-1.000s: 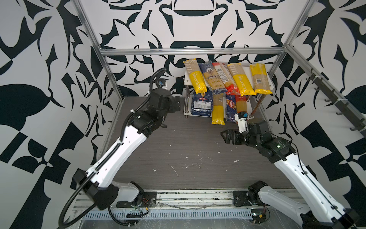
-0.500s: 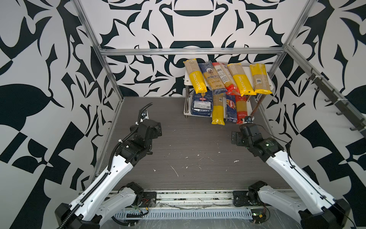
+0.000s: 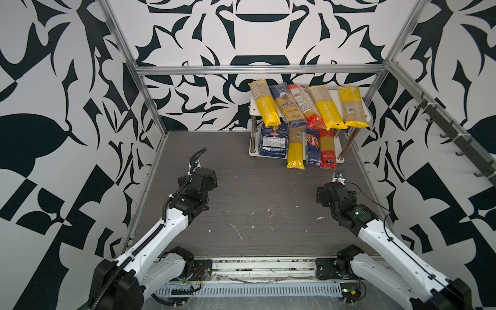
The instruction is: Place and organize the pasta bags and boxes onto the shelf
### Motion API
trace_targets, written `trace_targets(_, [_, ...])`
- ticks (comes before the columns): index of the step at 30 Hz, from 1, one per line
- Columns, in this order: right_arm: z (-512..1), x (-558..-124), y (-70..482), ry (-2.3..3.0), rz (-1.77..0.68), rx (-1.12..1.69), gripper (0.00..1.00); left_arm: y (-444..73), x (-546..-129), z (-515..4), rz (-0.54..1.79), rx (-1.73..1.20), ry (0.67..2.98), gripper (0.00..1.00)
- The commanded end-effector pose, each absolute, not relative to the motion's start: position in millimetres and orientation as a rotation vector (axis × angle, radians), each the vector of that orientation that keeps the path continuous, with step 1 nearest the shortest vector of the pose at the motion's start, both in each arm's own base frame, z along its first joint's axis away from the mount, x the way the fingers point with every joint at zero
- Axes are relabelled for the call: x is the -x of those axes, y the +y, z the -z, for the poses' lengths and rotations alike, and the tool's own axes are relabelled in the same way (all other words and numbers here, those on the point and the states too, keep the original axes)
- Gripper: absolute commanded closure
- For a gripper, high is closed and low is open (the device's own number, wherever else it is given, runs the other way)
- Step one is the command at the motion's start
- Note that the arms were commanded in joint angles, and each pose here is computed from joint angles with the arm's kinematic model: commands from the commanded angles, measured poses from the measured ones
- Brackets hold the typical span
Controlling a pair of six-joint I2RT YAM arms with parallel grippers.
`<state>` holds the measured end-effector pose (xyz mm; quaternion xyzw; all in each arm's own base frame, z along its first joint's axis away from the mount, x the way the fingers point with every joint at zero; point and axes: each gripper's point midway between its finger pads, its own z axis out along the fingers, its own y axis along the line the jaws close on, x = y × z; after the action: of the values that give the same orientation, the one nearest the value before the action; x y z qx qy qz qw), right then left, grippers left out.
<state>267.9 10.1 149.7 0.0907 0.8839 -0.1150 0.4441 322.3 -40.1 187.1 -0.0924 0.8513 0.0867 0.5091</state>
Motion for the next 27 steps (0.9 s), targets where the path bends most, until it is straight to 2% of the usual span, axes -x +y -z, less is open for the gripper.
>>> trace_targets(1, [-158.7, -281.0, 6.8, 2.090, 0.307, -0.242, 0.00, -33.6, -334.9, -193.0, -0.175, 0.245, 1.974, 0.01])
trace_targets(12, [-154.5, -317.2, 12.7, 1.929, 0.360, -0.133, 0.00, 25.1, -345.3, -165.9, -0.183, 0.325, 1.874, 0.01])
trace_targets(24, [-122.7, -346.3, 0.7, 1.913, 0.300, -0.173, 0.00, 46.2, -361.4, -125.4, -0.190, 0.325, 1.823, 0.01])
trace_targets(27, [-114.9, -350.1, -1.8, 1.904, 0.294, -0.193, 0.00, 46.9, -359.5, -128.6, -0.195, 0.315, 1.787, 0.01])
